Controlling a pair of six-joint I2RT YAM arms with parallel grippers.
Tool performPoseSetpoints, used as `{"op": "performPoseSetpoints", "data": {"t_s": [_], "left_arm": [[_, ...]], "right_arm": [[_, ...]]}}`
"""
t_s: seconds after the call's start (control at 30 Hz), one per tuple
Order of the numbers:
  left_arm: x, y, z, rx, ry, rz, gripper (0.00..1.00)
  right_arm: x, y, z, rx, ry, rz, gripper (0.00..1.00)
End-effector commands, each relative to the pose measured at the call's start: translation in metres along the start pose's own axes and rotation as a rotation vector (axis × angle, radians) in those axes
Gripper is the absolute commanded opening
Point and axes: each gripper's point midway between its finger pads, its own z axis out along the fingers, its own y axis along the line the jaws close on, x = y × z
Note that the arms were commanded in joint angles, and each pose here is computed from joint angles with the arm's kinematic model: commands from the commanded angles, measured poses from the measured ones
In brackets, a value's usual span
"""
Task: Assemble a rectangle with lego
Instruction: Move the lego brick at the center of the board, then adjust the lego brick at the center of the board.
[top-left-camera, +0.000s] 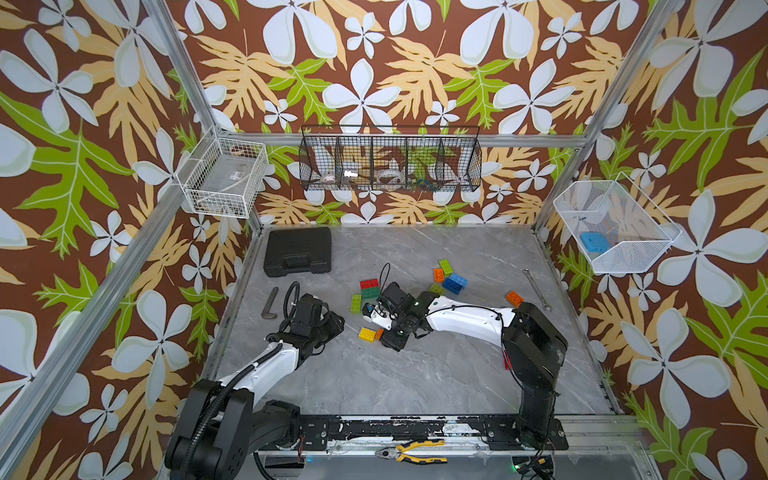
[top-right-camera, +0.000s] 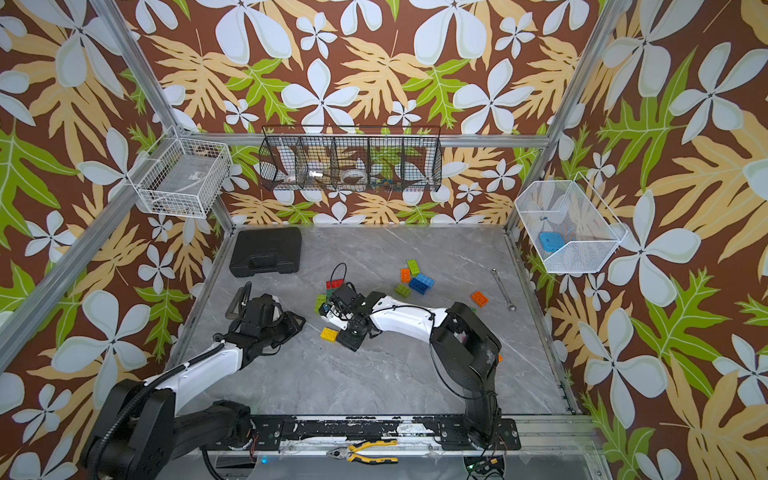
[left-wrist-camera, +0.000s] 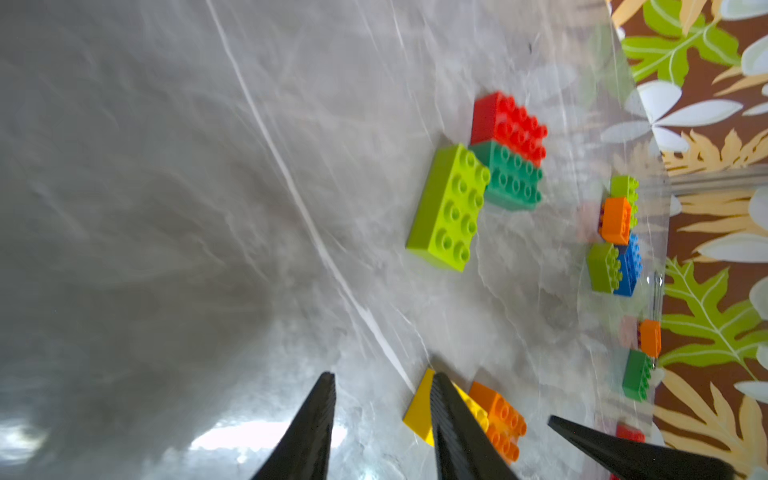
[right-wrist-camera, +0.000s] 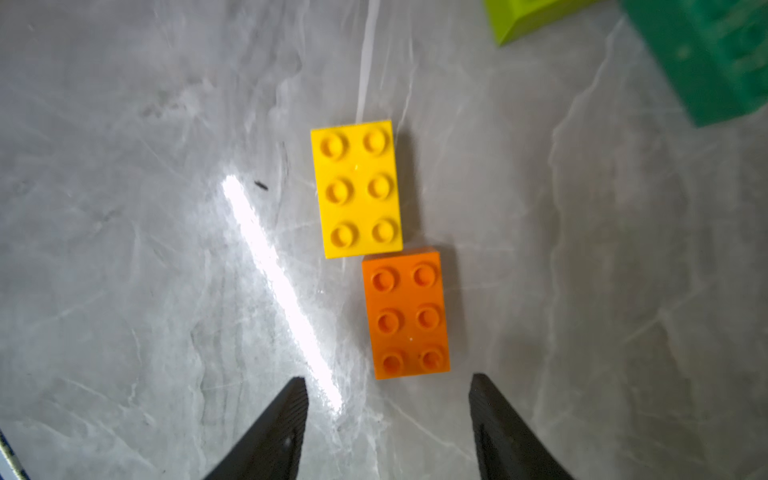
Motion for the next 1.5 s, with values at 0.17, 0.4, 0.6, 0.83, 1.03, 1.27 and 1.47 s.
{"op": "performPoseSetpoints", "data": {"t_s": [0.17,0.4,0.6,0.83,1.03,1.27,1.47], "left_arm": [[0.005,-0.019,0.011,0.063,0.021,0.001,0.38],[0.012,-0.016,0.019,0.066,0.045,-0.007,0.33],[0.013,-0.016,0.020,0.067,0.048,-0.004,0.32],[0.014,-0.013,0.018,0.059,0.040,-0.004,0.32],[0.013,-0.014,0.018,0.063,0.039,-0.008,0.32],[0.014,-0.013,0.017,0.059,0.037,-0.006,0.31],[0.013,-0.013,0.017,0.057,0.036,-0.005,0.31]], "right_arm": [[-0.011,-0.007,0.022,0.017,-0.004,0.008,0.54],[-0.012,-0.009,0.028,0.026,-0.004,0.016,0.51],[-0.017,-0.007,0.029,0.021,-0.018,0.028,0.42],[-0.010,-0.002,0.027,0.040,0.005,0.020,0.32],[-0.008,0.001,0.027,0.041,0.011,0.029,0.31],[-0.015,0.008,0.032,0.030,0.006,0.024,0.31],[-0.015,0.007,0.033,0.033,0.009,0.022,0.31]]}}
